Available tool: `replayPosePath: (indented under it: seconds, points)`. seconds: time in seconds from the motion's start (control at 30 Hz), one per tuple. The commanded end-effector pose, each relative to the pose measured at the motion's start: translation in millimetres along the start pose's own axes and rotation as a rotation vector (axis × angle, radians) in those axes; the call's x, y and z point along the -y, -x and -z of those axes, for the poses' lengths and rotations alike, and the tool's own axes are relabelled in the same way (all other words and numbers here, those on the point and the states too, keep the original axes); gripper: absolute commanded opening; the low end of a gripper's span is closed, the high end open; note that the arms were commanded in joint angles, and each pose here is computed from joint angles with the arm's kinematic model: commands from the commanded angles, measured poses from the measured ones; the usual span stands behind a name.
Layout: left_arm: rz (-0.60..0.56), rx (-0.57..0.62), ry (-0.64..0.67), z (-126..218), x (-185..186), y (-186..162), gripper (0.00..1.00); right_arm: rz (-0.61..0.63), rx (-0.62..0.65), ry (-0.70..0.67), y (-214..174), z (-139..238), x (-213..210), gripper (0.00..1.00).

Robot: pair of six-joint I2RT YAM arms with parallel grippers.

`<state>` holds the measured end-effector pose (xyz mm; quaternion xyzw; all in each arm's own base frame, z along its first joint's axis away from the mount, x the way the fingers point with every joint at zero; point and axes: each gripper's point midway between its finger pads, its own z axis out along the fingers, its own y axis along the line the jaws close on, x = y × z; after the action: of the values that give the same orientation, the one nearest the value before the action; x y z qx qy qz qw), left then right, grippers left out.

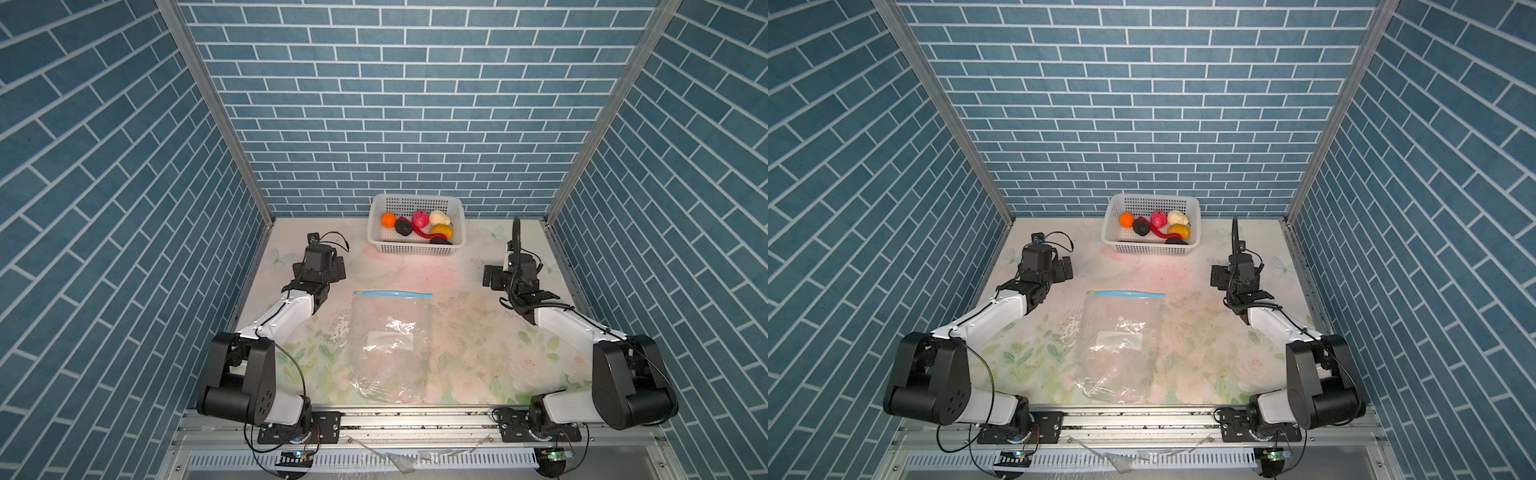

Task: Place the food in the zip-top bag and seal the zipper
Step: 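Move both grippers forward toward the blue zipper edge of the bag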

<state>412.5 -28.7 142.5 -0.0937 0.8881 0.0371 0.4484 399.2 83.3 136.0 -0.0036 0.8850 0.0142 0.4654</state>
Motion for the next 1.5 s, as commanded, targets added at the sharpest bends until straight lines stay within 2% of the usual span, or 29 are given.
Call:
replayPosePath:
  seconds: [0.0, 0.1, 0.2, 0.33, 0.43, 0.63, 0.77, 1.03, 1.23, 1.47]
  points:
    - [0.064, -0.16, -0.063, 4.9, 12.6, -42.4, 0.99, -0.038, -0.142, 0.091, -24.1, 8.0, -31.6, 0.99]
    - [0.116, -0.189, -0.113, 6.7, 19.1, -57.0, 0.99, -0.072, -0.207, 0.195, -37.4, 13.9, -58.2, 0.99]
    - [0.156, -0.249, -0.221, 6.7, 38.5, -71.8, 0.99, -0.11, -0.267, 0.264, -51.8, 15.6, -77.3, 0.99]
    - [0.235, -0.298, -0.322, 7.6, 59.6, -83.2, 0.99, -0.194, -0.288, 0.35, -56.1, 10.6, -98.0, 0.99]
    - [0.247, -0.277, -0.393, 2.4, 78.9, -70.2, 0.99, -0.216, -0.257, 0.368, -47.6, 2.6, -104.0, 0.99]
    - [0.276, -0.222, -0.525, -12.0, 117.5, -28.3, 0.99, -0.151, -0.244, 0.312, -36.3, -16.6, -102.3, 0.99]
    - [0.283, -0.167, -0.555, -23.6, 131.8, 2.5, 0.99, -0.15, -0.237, 0.317, -33.1, -24.1, -106.0, 0.99]
    - [0.273, -0.132, -0.561, -70.0, 157.2, 47.0, 0.99, -0.127, -0.243, 0.311, -25.8, -25.0, -107.5, 0.99]
    - [0.284, -0.14, -0.594, -97.3, 177.1, 63.0, 0.97, -0.13, -0.246, 0.318, -27.4, -24.6, -108.5, 0.99]
    - [0.274, -0.159, -0.654, -98.4, 203.9, 65.8, 0.93, -0.133, -0.245, 0.319, -28.5, -24.7, -108.7, 0.99]
